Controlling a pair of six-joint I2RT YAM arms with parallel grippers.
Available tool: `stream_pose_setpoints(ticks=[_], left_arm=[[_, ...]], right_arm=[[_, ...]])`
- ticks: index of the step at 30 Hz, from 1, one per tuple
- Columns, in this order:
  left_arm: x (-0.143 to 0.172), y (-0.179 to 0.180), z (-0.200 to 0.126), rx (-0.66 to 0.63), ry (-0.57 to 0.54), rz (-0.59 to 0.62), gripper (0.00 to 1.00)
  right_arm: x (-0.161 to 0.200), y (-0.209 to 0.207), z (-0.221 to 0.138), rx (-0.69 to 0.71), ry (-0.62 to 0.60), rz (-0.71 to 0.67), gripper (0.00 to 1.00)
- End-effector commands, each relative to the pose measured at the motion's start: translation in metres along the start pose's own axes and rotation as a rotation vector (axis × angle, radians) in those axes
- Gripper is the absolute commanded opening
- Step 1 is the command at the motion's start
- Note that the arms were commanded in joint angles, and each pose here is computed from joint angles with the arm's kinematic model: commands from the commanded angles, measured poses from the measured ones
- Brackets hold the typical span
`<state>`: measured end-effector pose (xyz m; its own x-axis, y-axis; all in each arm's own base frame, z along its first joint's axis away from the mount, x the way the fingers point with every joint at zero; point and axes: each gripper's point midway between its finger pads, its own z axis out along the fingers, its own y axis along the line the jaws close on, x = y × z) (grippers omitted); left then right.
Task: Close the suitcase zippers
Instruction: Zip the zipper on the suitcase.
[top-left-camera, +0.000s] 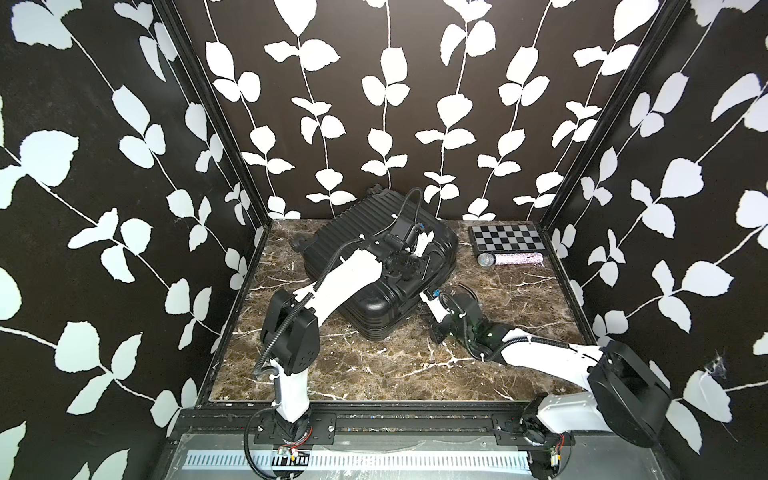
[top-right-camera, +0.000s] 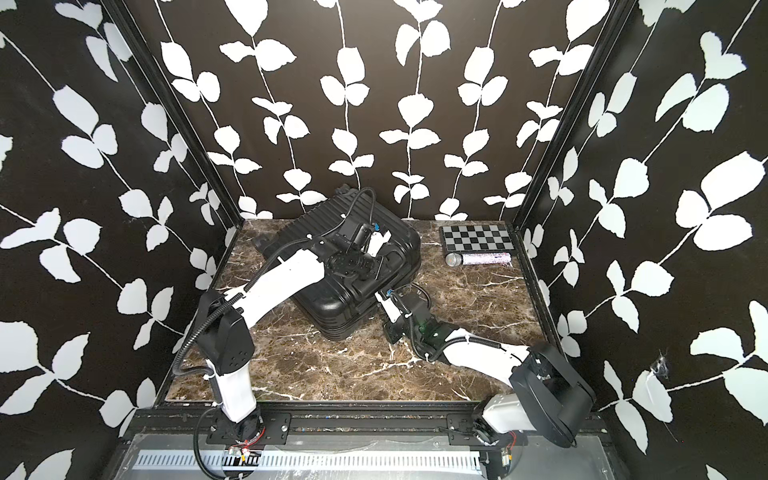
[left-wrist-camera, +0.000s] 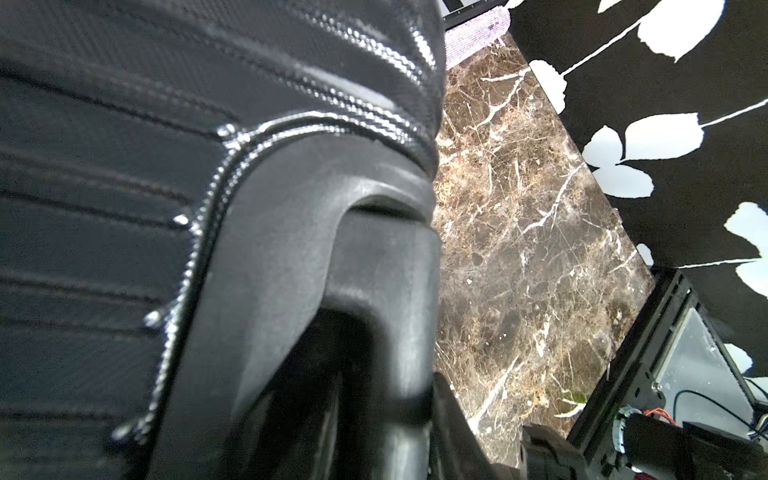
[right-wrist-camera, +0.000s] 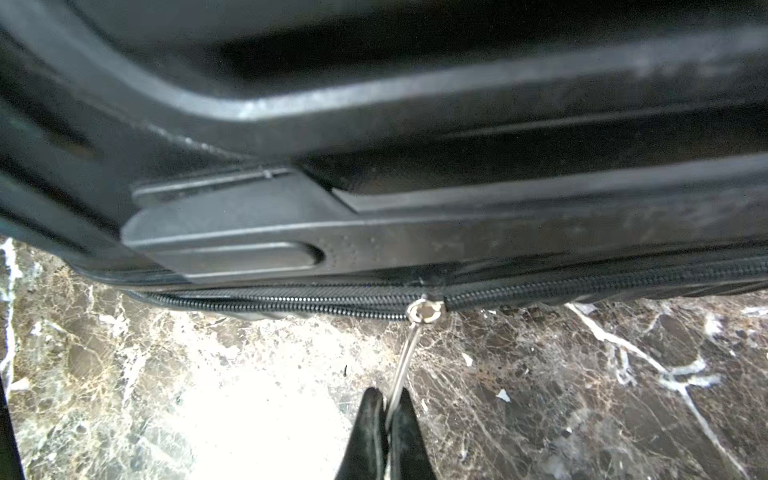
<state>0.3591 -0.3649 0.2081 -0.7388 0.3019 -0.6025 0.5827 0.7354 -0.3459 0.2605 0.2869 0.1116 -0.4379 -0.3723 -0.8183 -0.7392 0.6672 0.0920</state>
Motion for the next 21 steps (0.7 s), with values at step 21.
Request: stream_pose_setpoints(ticks=[21], left_arm=[[-0.073, 0.046, -0.014, -0.146, -0.285, -0.189, 0.00]], right_arm=[[0.007, 0.118, -0.024, -0.458, 0.015, -0.191, 0.00]])
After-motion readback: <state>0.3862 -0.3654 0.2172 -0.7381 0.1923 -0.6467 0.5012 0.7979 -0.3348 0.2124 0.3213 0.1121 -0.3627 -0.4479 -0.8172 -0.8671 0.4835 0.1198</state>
